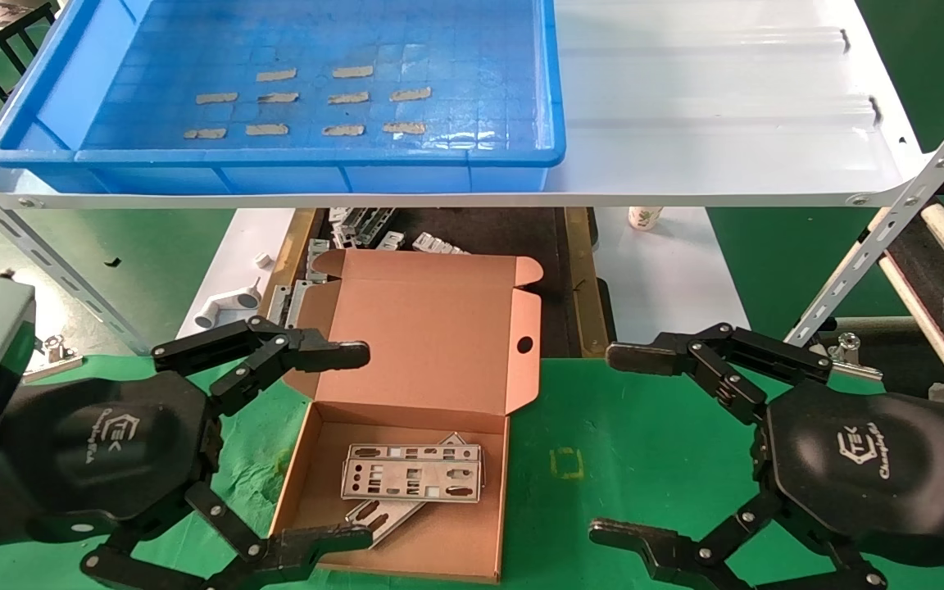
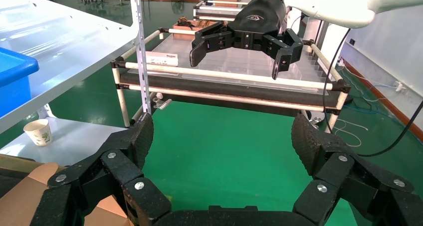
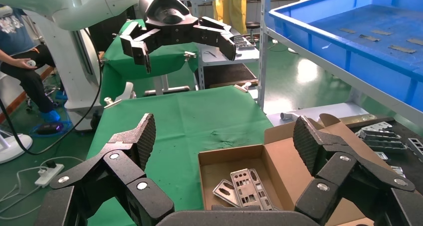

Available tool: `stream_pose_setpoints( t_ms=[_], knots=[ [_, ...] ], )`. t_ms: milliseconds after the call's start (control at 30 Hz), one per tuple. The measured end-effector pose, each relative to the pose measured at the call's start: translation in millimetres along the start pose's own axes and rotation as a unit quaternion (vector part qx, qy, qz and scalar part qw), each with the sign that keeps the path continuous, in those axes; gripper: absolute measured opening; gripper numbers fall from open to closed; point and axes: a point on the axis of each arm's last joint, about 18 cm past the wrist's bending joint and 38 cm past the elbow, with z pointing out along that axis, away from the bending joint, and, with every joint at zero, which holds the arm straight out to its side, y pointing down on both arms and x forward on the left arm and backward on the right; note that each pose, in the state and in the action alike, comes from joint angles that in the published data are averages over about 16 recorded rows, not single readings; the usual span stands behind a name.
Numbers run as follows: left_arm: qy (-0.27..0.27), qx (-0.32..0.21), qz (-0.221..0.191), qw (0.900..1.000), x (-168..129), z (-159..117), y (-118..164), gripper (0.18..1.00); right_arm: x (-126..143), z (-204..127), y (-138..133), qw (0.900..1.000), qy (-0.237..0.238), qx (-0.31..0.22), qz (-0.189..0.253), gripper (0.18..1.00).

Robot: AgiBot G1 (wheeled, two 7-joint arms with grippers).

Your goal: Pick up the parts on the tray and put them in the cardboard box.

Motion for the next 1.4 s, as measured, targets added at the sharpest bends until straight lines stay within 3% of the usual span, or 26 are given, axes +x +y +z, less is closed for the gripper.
stream_pose_setpoints(
  t_ms=[1400],
  knots=[
    [0.0, 0.0, 0.0, 1.0, 0.0, 0.0, 0.0, 1.001, 0.0, 0.0, 0.0, 1.0, 0.0, 0.0, 0.0, 1.001]
  ],
)
